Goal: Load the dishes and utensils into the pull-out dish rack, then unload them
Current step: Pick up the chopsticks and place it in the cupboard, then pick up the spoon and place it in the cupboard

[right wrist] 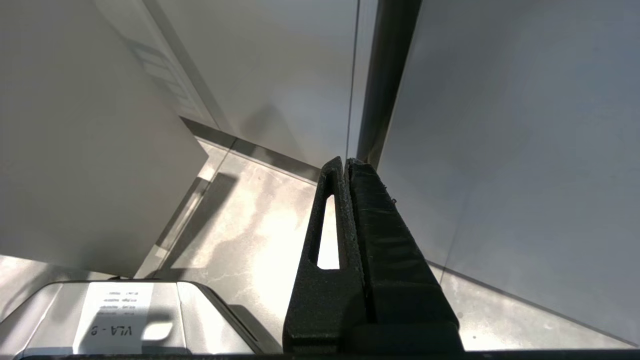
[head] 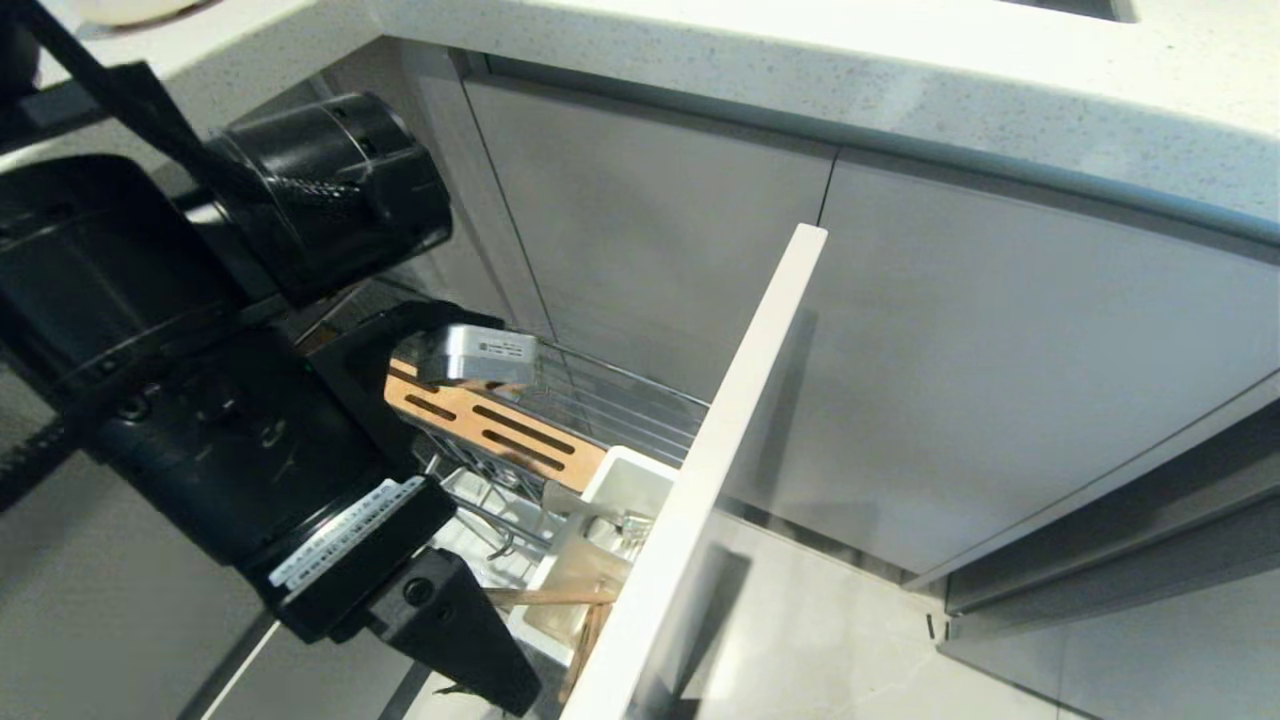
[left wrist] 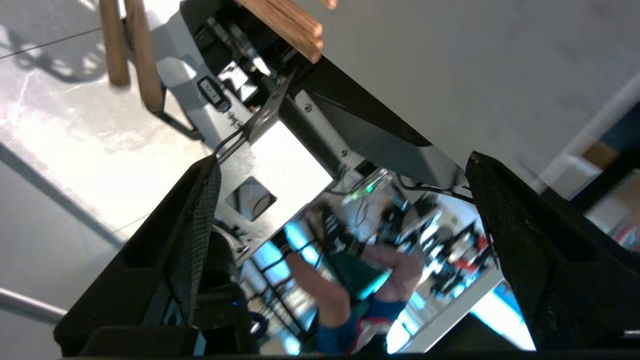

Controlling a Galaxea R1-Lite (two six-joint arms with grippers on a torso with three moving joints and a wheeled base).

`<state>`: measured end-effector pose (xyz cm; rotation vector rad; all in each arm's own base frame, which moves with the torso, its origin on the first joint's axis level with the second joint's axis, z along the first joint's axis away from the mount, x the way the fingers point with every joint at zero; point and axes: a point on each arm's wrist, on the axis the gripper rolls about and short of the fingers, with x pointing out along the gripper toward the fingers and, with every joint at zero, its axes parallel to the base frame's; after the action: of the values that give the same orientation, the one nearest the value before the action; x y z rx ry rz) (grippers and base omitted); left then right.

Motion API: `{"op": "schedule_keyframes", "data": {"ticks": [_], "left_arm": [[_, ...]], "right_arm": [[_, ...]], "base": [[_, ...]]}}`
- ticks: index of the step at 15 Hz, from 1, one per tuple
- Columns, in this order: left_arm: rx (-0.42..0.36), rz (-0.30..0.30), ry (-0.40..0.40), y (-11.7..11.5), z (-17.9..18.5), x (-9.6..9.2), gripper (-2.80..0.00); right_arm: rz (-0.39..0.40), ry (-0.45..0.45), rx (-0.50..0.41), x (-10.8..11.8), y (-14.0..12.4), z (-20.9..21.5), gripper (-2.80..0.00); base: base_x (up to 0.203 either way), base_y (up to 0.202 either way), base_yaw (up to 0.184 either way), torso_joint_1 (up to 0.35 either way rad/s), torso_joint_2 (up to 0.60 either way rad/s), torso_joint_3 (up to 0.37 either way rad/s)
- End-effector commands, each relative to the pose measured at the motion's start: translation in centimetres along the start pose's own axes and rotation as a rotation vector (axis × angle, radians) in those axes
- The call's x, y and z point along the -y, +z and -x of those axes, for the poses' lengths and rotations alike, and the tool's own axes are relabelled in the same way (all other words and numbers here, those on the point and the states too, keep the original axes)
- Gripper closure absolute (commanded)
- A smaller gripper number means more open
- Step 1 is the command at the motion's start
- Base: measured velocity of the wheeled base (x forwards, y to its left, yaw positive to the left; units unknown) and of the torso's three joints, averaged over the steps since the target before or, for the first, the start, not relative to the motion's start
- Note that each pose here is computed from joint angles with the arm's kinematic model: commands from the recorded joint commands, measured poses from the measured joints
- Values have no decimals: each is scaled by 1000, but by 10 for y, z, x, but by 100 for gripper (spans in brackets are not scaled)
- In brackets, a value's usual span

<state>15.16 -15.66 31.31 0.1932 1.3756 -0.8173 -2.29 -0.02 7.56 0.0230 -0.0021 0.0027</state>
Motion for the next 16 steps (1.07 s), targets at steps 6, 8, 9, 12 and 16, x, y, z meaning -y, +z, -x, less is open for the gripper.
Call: {"op": "schedule_keyframes", "data": {"ticks": [6, 8, 9, 12, 16], "left_arm": [[178, -19, -22, -54, 50, 5, 0], [234, -17, -12, -67, 61, 4, 0], [285, -18, -11, -75, 69, 4, 0], [484, -4, 3, -98, 93, 1, 0], [813, 55, 83, -132, 126, 1, 0]], "right_arm": [[0, 0, -2, 0, 0, 0, 0], [0, 0, -2, 0, 0, 0, 0], [0, 0, -2, 0, 0, 0, 0], [0, 0, -2, 0, 0, 0, 0], [0, 0, -2, 0, 0, 0, 0]], "base": [[0, 0, 0, 0, 0, 0], [0, 0, 0, 0, 0, 0], [0, 0, 0, 0, 0, 0], [0, 0, 0, 0, 0, 0], [0, 0, 0, 0, 0, 0]]}}
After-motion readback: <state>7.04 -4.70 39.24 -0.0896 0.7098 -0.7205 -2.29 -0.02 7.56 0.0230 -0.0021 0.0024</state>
